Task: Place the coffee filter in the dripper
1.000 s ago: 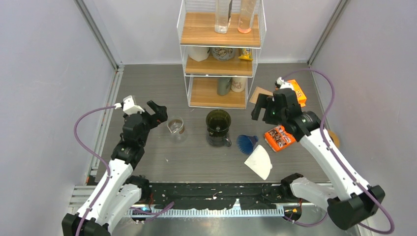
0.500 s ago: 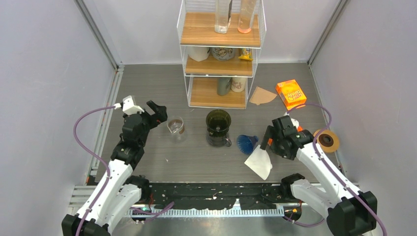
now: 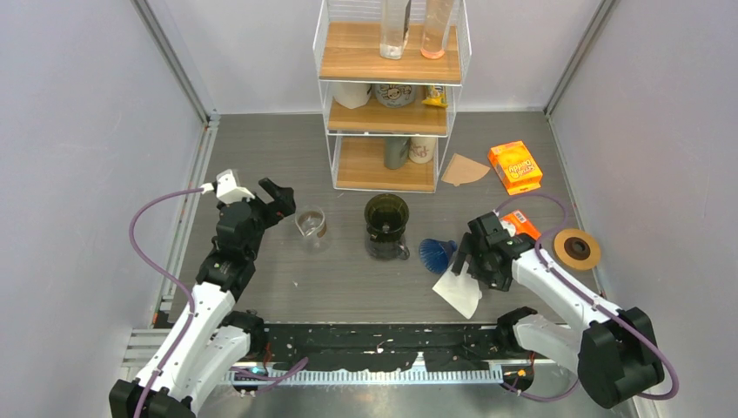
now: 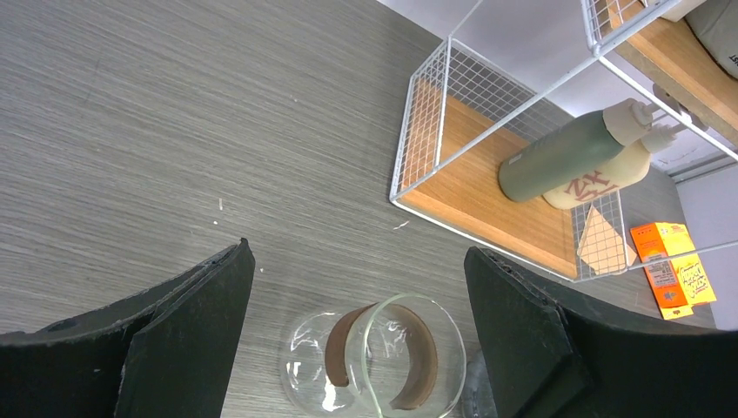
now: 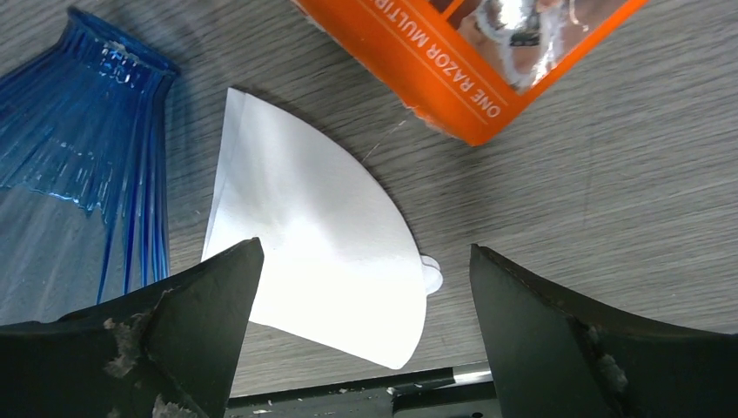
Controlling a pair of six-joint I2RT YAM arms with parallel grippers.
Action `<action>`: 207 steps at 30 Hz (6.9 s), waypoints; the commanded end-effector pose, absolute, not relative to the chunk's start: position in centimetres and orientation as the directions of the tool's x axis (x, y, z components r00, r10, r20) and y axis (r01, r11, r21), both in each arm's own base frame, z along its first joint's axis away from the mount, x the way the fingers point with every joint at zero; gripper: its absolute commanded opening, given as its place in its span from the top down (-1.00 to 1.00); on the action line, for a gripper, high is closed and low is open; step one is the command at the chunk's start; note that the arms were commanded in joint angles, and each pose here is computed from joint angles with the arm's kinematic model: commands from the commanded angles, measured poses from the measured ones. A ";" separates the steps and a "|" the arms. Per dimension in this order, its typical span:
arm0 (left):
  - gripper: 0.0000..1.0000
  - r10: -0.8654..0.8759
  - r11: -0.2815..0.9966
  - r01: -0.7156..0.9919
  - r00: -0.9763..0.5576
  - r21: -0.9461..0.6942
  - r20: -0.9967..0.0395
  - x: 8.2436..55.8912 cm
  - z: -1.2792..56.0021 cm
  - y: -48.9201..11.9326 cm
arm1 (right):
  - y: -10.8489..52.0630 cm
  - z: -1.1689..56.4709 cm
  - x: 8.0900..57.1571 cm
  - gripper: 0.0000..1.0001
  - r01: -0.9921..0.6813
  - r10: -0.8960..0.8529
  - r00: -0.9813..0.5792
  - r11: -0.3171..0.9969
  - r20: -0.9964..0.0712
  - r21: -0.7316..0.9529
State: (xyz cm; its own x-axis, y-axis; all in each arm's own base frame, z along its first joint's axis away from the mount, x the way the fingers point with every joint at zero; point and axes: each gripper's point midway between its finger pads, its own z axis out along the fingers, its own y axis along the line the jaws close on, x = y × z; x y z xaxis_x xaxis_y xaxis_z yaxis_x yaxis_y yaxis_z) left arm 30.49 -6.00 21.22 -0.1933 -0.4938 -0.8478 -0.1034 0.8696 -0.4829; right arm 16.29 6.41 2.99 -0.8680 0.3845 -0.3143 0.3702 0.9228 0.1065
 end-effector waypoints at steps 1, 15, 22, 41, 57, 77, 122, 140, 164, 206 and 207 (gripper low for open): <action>-0.98 -0.506 0.862 -0.105 -0.139 -0.495 -0.851 30.6 22.4 -5.5 | 6.9 3.2 17.4 -0.89 0.392 0.400 -0.839 0.914 -0.368 0.100; -0.98 -0.508 0.861 -0.111 -0.134 -0.496 -0.851 30.6 22.4 -5.4 | 7.8 1.5 16.8 -0.68 0.399 0.401 -0.845 0.913 -0.353 0.082; -0.98 -0.508 0.861 -0.117 -0.134 -0.496 -0.851 30.7 22.4 -5.3 | 7.8 1.5 16.8 -0.50 0.402 0.404 -0.843 0.912 -0.354 0.084; -0.98 -0.505 0.862 -0.136 -0.124 -0.489 -0.854 30.4 22.4 -4.8 | 8.1 1.0 17.3 0.05 0.370 0.362 -0.873 0.928 -0.326 0.040; -0.98 -0.503 0.862 -0.140 -0.122 -0.487 -0.856 30.3 22.5 -4.7 | 8.2 4.1 19.1 0.68 0.293 0.307 -0.842 0.951 -0.444 0.100; -0.98 -0.505 0.856 0.067 -0.094 -0.512 -0.858 29.3 28.6 -7.2 | 4.9 22.3 22.2 0.73 0.220 0.323 -0.462 0.944 -0.826 0.246; -0.16 -0.251 0.216 0.771 -0.549 -0.599 -0.797 23.5 35.4 -35.7 | 21.7 35.4 26.2 0.68 -0.619 0.417 -0.313 0.592 -0.853 0.517; 0.28 -0.244 0.181 0.766 -0.573 -0.617 -0.782 23.8 35.6 -37.1 | 22.7 34.6 26.4 0.65 -0.632 0.415 -0.339 0.565 -0.844 0.531; 1.00 0.040 0.180 0.957 -0.238 -0.227 -0.970 20.1 32.5 -33.7 | 12.9 26.0 25.8 -0.91 -0.283 0.261 -0.268 0.899 -0.927 0.335; 1.00 0.182 -0.143 0.988 -0.037 -0.064 -0.983 17.1 31.4 -33.6 | 18.9 29.3 20.2 -0.91 -0.761 0.186 -0.079 0.624 -0.979 0.180; 1.00 0.185 -0.144 0.987 -0.040 -0.068 -0.982 17.1 31.3 -33.5 | 19.0 29.3 20.3 -0.91 -0.758 0.190 -0.080 0.626 -0.979 0.183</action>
State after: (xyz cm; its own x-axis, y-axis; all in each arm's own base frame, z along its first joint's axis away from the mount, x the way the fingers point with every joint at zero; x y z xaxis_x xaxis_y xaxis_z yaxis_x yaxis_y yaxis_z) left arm 17.39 -33.75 29.76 -0.0765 0.2222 -0.9720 0.9862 -0.1264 -0.1065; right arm 20.28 18.49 26.17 -0.1546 0.1322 -0.9791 -0.7297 0.6528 0.2033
